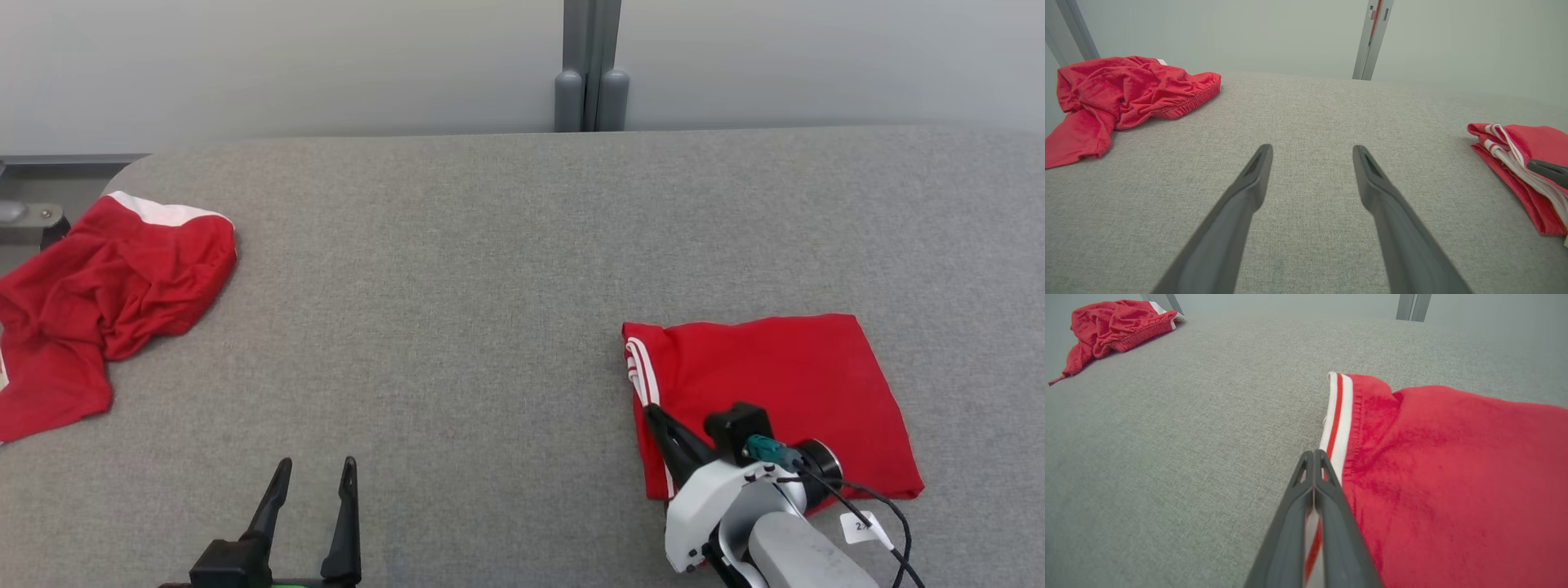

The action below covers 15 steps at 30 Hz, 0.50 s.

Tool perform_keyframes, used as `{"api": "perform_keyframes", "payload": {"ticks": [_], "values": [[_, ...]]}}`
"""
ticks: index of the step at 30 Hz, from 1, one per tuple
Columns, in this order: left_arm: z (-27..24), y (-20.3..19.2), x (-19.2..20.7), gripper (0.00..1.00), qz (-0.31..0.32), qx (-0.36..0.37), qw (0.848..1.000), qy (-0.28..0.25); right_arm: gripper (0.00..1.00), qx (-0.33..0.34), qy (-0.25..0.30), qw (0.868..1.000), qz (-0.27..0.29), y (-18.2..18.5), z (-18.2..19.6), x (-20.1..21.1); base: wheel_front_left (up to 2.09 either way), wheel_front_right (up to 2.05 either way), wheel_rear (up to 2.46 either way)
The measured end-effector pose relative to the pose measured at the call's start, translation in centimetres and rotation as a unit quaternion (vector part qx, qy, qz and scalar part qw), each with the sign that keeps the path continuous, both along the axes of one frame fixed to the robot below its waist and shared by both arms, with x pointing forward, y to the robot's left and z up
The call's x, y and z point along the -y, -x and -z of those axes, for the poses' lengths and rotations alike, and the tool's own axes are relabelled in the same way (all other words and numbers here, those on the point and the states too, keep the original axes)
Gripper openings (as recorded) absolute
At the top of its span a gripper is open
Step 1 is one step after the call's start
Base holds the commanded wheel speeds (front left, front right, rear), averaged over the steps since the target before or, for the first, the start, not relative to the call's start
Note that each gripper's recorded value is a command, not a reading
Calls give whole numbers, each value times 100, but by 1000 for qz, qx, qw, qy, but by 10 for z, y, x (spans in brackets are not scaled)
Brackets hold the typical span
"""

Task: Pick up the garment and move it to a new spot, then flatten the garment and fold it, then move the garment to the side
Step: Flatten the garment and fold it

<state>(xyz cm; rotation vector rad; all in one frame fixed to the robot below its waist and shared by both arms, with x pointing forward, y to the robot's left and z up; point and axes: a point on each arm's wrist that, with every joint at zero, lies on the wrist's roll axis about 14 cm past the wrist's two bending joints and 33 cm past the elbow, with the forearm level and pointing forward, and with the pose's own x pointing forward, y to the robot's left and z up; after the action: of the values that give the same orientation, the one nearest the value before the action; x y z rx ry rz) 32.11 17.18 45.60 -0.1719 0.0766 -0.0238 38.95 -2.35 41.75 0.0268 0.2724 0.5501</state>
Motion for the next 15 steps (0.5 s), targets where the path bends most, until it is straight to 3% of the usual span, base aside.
{"api": "perform_keyframes", "payload": {"ticks": [2, 3, 4, 5, 6, 11, 15], "values": [[-3, 2, -1, 100, -2, 5, 1000, 0, 0, 14, -15, 1000, 22, -2, -10, 9, 0, 0, 0], [-4, 3, -2, 100, -3, 7, 1000, -1, 13, 23, -23, 999, 33, -4, -17, 14, 0, 0, 0], [-4, 5, -4, 100, -6, 8, 1000, -1, 40, 37, -33, 998, 47, -6, -26, 20, 0, 0, 0], [-5, 7, -5, 100, -8, 9, 1000, -1, 50, 52, -43, 996, 58, -7, -36, 26, 0, 0, 0], [-6, 7, -6, 100, -10, 12, 1000, -2, 100, 68, -48, 994, 65, -6, -45, 30, 0, 0, 0], [-15, 8, -8, 100, -12, 26, 1000, -2, 100, 136, -64, 982, 118, 3, -82, 76, 0, 0, 0], [-12, 13, -13, 100, -19, 22, 1000, 1, 100, 177, -40, 971, 155, 17, -100, 117, 0, 0, 0]]}}
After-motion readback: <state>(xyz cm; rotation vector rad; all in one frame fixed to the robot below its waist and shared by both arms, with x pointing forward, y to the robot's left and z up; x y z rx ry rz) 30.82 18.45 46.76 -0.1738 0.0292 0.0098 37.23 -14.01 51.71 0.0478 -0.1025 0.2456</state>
